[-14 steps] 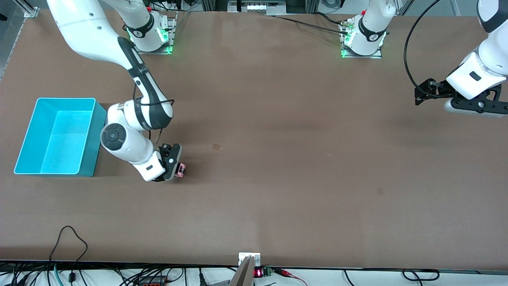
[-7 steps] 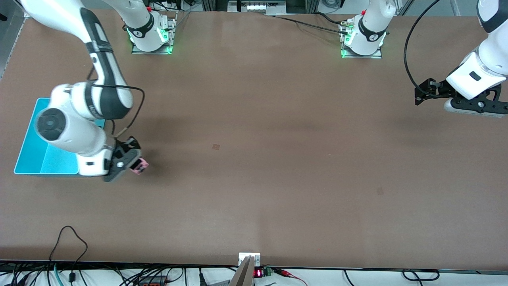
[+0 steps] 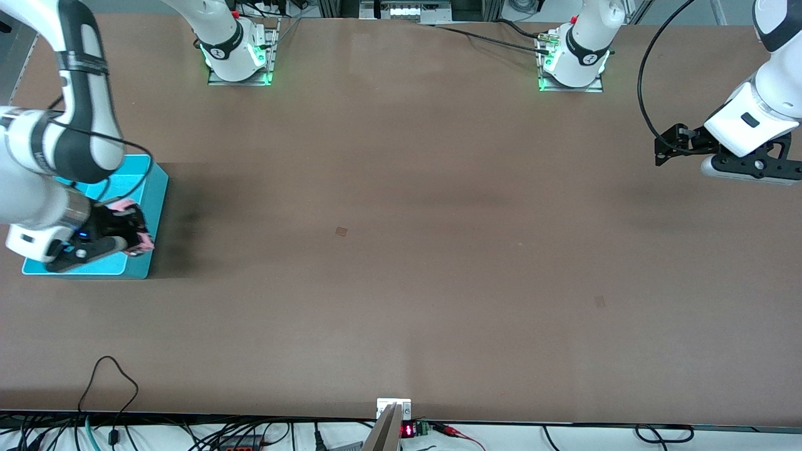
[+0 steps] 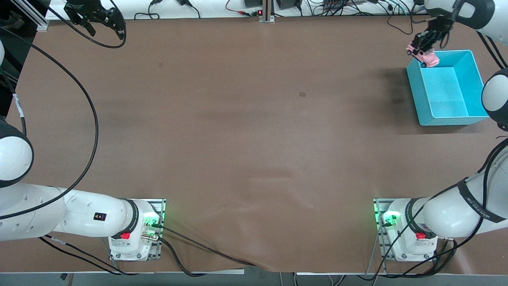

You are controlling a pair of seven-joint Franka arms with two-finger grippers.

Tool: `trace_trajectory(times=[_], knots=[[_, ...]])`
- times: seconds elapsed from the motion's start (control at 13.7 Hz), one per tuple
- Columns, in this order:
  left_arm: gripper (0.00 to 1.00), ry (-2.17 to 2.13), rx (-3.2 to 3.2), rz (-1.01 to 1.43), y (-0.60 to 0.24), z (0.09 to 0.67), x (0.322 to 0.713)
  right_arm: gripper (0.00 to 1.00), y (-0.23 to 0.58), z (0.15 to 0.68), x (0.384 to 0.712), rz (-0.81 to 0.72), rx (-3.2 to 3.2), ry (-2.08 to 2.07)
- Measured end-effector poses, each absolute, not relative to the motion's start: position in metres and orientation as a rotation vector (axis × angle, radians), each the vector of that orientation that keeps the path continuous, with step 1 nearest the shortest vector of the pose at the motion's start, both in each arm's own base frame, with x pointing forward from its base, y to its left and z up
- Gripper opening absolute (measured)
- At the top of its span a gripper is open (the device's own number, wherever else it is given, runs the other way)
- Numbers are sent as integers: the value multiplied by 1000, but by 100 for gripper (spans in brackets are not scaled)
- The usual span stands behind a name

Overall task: Wind and store pink jeep toy
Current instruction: 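Lift the jeep with the right gripper and carry it over the blue bin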

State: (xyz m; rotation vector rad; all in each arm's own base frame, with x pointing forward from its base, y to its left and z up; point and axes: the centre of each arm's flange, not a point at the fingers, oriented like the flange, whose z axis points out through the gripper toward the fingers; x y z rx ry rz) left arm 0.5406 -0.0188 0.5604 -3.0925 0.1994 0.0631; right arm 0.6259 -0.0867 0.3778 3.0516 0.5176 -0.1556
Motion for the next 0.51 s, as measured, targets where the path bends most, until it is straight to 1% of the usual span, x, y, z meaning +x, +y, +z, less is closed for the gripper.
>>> trace_trajectory(times=[0.22, 0.36, 0.51], knots=[[100, 199, -3093, 64, -19, 560, 541, 52, -140, 365, 606, -120, 3044, 377], [100, 199, -3092, 78, -19, 560, 540, 52, -169, 346, 586, -91, 3037, 299], [100, 199, -3092, 85, -19, 559, 539, 52, -192, 325, 562, -103, 3040, 222]])
